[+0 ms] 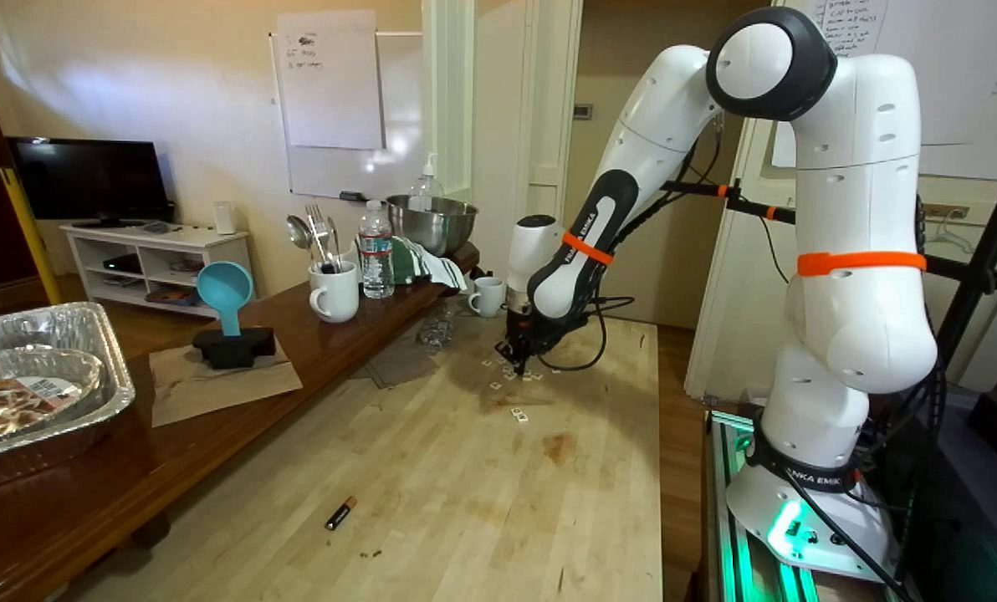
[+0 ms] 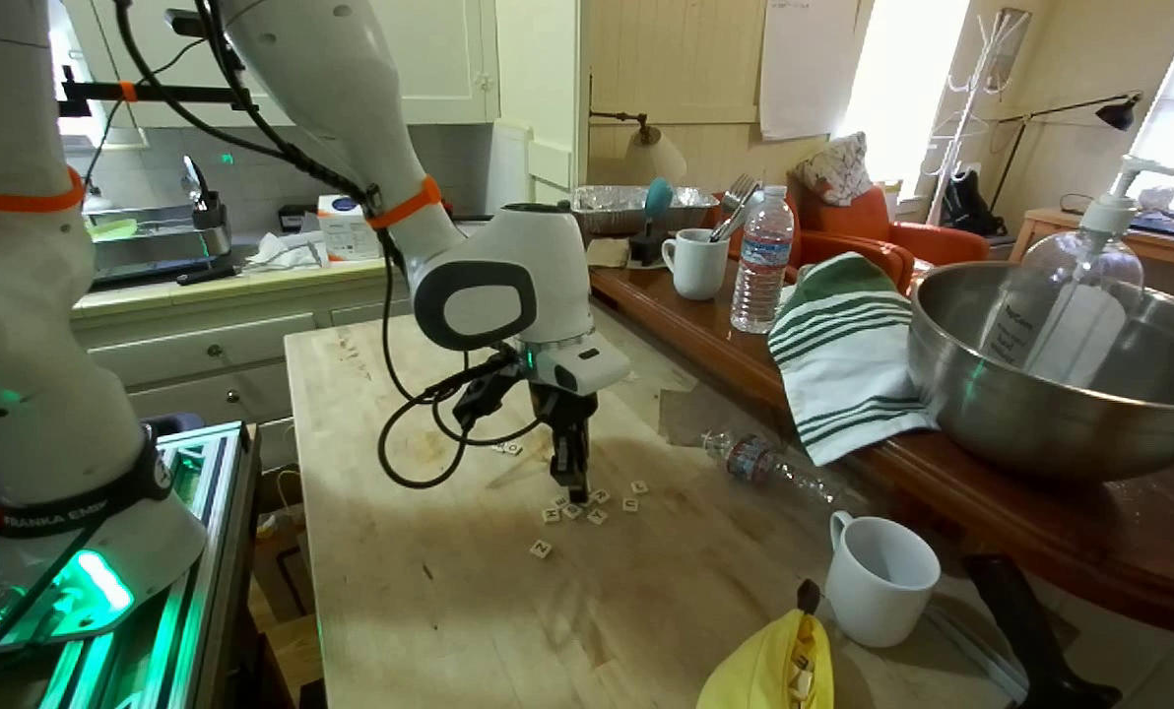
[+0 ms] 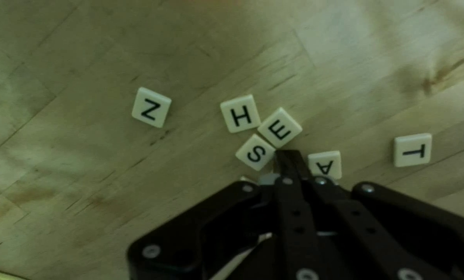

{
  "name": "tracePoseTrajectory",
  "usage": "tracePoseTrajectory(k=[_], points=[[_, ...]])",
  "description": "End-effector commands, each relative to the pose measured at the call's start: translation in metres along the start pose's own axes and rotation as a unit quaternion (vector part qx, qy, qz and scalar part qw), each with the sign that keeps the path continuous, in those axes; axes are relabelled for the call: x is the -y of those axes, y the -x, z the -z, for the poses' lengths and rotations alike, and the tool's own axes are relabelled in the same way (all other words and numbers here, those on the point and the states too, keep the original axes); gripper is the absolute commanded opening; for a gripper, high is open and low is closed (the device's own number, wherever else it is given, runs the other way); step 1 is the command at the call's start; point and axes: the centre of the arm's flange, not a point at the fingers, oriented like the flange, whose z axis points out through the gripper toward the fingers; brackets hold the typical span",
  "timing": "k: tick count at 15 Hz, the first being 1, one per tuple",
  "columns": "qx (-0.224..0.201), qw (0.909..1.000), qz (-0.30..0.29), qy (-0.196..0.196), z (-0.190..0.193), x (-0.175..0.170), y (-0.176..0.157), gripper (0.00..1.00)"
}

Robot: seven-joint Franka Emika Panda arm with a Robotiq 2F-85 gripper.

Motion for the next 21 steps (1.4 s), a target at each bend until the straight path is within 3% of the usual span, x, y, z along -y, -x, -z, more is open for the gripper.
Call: tracePoseTrajectory(k=[1, 10, 21], points=[[0.037, 0.9992, 0.014, 0.001, -0.014, 0.008, 0.017, 0.0], [0.082, 0.9958, 0.039, 0.013, -0.012, 0.025, 0.037, 0.0], [0.103, 0.9893, 0.104, -0.002, -0.009, 0.06, 0.064, 0.0]])
